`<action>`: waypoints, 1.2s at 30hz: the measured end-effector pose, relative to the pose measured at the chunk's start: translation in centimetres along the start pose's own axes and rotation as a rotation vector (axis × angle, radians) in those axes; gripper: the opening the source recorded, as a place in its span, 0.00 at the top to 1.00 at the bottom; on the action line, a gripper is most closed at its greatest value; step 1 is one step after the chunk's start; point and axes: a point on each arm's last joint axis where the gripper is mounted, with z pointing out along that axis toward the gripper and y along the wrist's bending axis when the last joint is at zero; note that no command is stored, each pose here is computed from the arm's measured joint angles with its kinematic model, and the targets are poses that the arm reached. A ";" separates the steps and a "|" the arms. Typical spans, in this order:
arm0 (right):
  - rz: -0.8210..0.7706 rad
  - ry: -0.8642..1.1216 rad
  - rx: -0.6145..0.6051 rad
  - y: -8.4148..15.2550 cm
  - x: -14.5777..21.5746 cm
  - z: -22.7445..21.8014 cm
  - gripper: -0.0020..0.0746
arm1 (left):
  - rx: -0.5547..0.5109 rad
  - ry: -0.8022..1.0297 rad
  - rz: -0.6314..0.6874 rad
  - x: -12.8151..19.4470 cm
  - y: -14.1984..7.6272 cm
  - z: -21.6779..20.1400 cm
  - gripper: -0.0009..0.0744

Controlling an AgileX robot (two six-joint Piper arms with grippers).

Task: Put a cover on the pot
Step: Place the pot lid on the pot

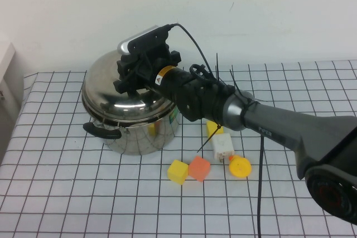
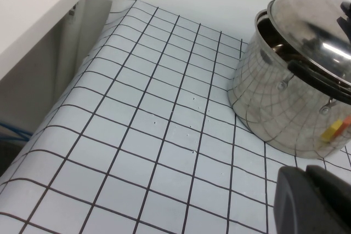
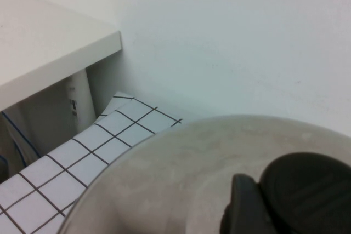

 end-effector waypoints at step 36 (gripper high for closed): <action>0.000 -0.022 0.005 0.1 2.1 0.9 0.51 | 0.000 0.000 0.000 0.0 0.0 0.0 0.99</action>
